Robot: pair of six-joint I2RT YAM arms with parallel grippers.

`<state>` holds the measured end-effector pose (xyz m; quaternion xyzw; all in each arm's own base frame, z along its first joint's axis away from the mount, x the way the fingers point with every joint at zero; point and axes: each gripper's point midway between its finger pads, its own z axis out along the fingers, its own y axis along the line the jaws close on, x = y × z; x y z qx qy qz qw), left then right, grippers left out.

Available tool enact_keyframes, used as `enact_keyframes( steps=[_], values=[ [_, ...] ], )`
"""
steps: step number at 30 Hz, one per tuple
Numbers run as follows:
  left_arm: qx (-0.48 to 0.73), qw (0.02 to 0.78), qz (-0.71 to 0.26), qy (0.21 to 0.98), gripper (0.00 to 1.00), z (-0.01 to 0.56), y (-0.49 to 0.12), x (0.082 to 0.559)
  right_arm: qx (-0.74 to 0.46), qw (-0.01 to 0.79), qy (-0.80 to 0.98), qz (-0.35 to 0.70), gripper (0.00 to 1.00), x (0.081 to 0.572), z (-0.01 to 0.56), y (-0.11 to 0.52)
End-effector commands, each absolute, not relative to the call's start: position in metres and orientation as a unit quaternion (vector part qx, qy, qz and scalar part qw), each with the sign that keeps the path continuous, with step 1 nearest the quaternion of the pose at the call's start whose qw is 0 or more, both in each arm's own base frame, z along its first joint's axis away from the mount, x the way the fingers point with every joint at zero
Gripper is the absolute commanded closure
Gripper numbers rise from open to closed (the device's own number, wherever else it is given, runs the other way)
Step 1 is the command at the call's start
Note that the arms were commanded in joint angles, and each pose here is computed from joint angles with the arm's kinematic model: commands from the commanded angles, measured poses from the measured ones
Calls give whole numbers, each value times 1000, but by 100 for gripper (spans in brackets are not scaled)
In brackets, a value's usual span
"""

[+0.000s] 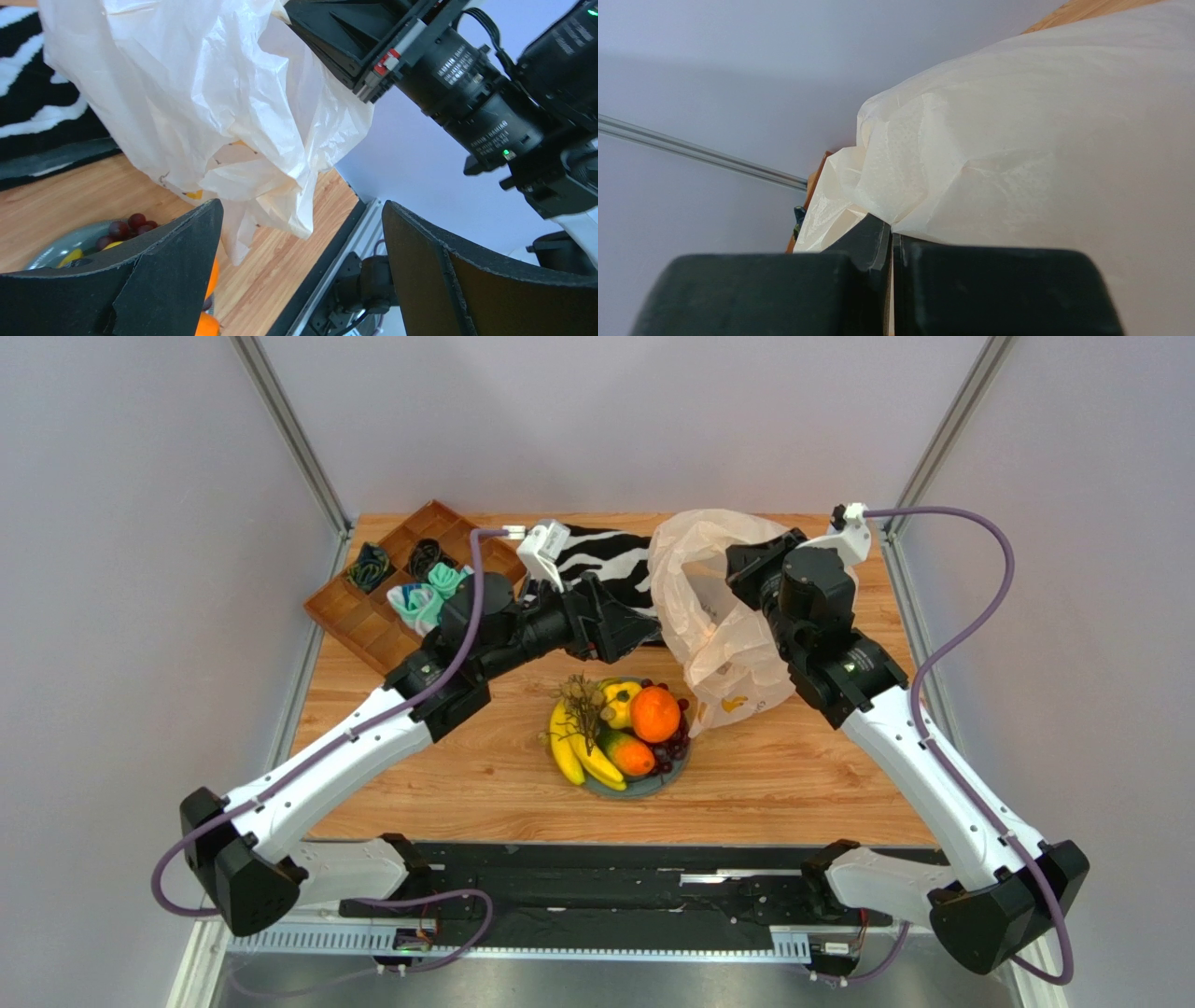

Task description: Place the fruits into the plastic bag

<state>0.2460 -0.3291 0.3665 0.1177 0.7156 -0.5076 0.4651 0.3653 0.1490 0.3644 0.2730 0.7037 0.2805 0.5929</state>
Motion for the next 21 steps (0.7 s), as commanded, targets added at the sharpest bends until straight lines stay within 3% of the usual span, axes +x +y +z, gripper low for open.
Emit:
enact_keyframes(
  steps=[1,15,16,17,21],
  values=[
    [101,465,-552,685,7,396,-347,245,291,609,678,293,100,363,390,149],
    [55,371,-516,770,12,337,-388,254,288,605,684,288,100,356,386,153],
    [47,376,-508,774,13,333,-389,260,289,607,684,283,100,356,384,150],
    [43,377,-507,774,23,332,-389,262,288,609,684,280,100,355,384,149],
    [57,371,-518,768,26,335,-402,264,277,626,679,265,100,350,390,140]
  ],
)
